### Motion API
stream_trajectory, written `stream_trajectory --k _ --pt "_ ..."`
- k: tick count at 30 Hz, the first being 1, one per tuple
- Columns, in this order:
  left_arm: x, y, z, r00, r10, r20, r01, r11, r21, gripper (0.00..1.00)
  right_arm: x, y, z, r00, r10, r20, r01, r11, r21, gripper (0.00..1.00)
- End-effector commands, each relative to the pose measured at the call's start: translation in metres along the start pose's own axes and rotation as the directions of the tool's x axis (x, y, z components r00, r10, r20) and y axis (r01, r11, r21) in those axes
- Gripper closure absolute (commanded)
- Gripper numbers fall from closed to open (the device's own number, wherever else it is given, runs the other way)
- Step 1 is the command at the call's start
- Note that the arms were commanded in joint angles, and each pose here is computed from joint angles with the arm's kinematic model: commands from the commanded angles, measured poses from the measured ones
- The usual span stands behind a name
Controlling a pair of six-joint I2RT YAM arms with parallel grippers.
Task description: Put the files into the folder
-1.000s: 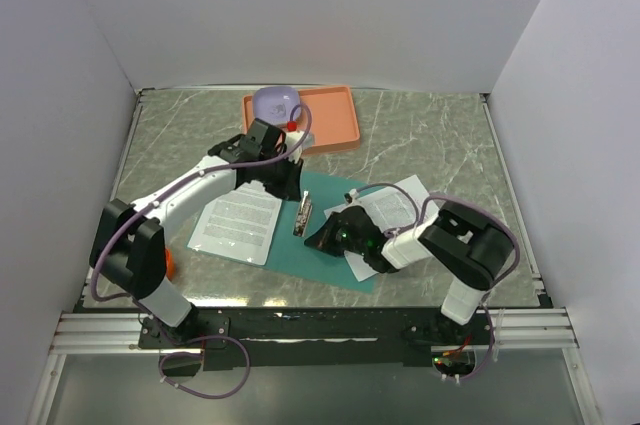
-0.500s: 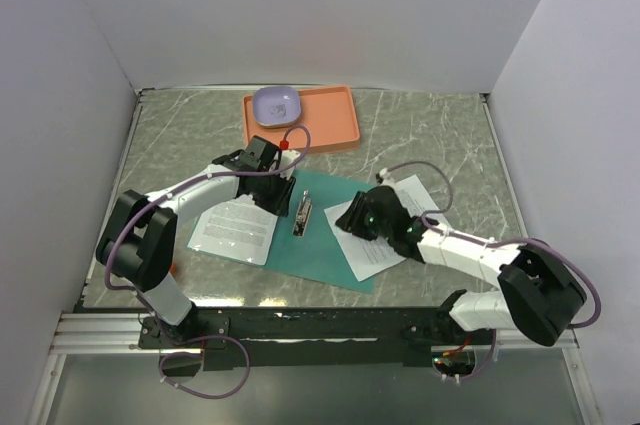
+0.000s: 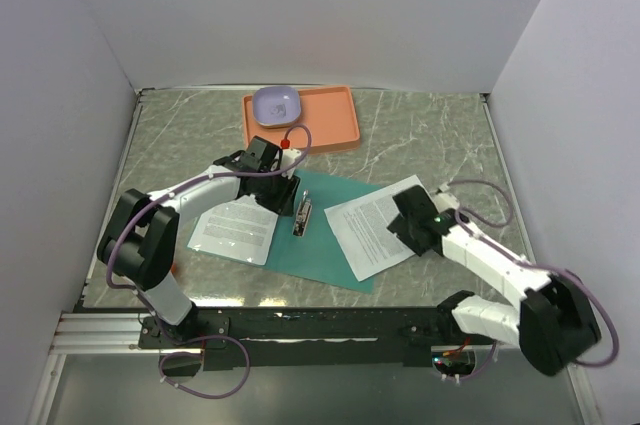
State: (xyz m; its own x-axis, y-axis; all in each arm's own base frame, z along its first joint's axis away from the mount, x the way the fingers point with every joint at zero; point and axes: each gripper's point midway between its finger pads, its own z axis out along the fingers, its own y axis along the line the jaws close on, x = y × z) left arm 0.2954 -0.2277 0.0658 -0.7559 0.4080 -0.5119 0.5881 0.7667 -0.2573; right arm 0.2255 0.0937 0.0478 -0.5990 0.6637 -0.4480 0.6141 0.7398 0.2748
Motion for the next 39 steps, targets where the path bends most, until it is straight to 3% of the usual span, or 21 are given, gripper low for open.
stream_trajectory --k 1,17,28,35,39 --pt "-0.004 -0.007 -0.001 1.000 0.017 0.026 -0.018 0.999 0.033 0.50 0.017 -0.052 -0.010 0.993 0.113 -0.020 -0.110 0.987 0.121 0.36" --pt "-0.005 -0.012 -0.006 0.999 0.031 0.022 -0.032 0.998 0.054 0.51 0.010 -0.065 0.006 0.970 0.224 0.095 -0.235 0.964 0.122 0.37" --pt "-0.002 -0.013 -0.006 0.999 0.033 0.009 -0.034 0.998 0.061 0.51 0.005 -0.062 0.019 0.940 0.307 0.150 -0.319 0.946 0.063 0.44" --pt "-0.003 -0.013 -0.008 0.999 0.032 0.006 -0.033 0.998 0.060 0.52 0.003 -0.049 0.022 0.944 0.299 0.141 -0.306 0.952 0.031 0.55" --pt "-0.004 -0.012 -0.010 0.999 0.041 0.008 -0.041 0.998 0.054 0.52 0.004 -0.048 0.024 0.947 0.293 0.134 -0.299 0.954 0.030 0.69"
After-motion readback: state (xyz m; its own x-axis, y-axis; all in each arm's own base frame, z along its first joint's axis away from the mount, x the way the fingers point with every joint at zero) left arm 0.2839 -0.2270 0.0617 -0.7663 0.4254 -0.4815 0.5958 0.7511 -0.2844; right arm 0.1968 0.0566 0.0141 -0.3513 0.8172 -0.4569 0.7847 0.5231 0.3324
